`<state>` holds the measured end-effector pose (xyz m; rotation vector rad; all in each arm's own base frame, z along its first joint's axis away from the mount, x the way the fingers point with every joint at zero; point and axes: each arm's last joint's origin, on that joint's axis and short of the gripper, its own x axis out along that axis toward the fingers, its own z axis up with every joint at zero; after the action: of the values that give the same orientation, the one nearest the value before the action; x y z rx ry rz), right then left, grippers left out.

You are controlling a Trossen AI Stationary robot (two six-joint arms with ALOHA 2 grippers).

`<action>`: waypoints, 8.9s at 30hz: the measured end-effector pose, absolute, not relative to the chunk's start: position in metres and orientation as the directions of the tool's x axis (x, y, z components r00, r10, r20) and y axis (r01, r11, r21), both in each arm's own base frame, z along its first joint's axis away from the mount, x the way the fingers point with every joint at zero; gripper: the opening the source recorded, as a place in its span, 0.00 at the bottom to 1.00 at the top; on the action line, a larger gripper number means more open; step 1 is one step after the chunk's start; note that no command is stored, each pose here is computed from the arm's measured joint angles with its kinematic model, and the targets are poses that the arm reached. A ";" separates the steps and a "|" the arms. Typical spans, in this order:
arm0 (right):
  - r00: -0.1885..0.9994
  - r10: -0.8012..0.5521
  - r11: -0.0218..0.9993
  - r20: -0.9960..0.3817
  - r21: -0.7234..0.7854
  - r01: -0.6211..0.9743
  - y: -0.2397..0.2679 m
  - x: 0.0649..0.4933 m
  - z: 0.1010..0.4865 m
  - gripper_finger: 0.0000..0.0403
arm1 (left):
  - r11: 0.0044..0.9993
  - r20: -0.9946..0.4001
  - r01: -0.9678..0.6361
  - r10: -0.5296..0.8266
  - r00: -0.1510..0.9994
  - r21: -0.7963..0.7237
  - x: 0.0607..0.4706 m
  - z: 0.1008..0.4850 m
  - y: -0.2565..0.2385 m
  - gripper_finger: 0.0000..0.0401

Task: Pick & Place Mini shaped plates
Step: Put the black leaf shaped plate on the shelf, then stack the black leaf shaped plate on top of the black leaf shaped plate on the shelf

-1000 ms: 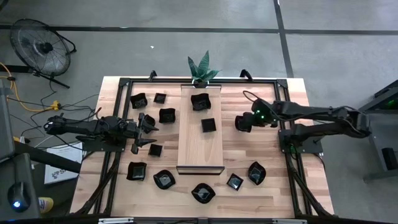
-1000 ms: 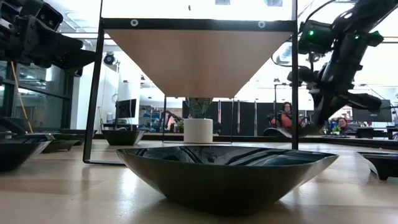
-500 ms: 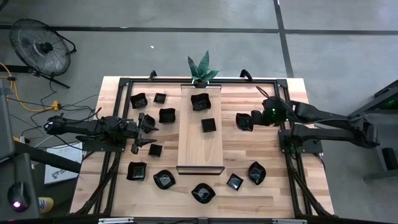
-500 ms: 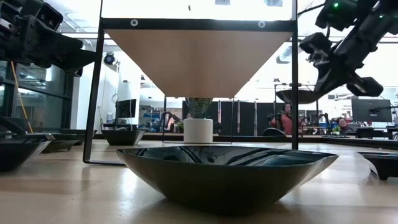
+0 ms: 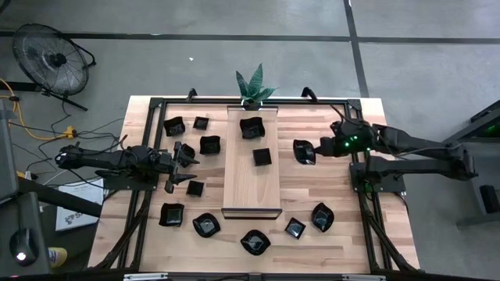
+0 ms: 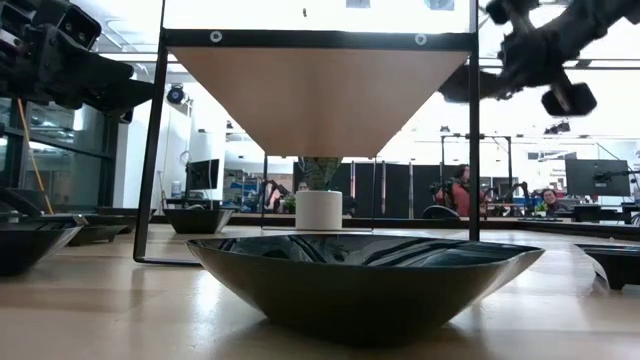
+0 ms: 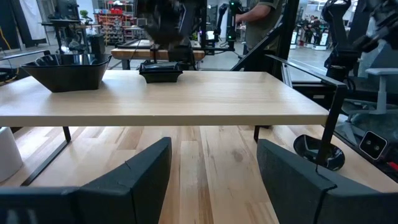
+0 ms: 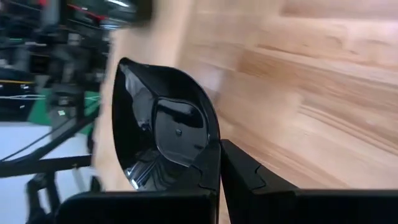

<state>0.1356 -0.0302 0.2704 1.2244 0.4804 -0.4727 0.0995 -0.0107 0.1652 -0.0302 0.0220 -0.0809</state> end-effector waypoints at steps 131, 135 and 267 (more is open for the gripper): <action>0.398 0.215 0.748 -0.892 0.413 0.520 0.041 0.389 0.310 0.00 | 0.996 -0.021 0.081 -0.081 0.996 -0.031 0.099 0.165 -0.011 0.58; 0.402 0.217 0.747 -0.890 0.416 0.519 0.041 0.393 0.306 0.00 | 0.996 -0.021 0.081 -0.081 0.996 -0.031 0.099 0.165 -0.011 0.58; -0.017 0.231 0.431 -0.973 0.086 0.898 0.089 0.183 0.170 0.22 | 0.996 -0.021 0.080 -0.081 0.997 -0.031 0.099 0.165 -0.011 0.58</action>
<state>0.1833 0.0892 0.1701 1.0376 1.5276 -0.7223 0.0995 -0.0107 0.1652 -0.0302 0.0220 -0.0806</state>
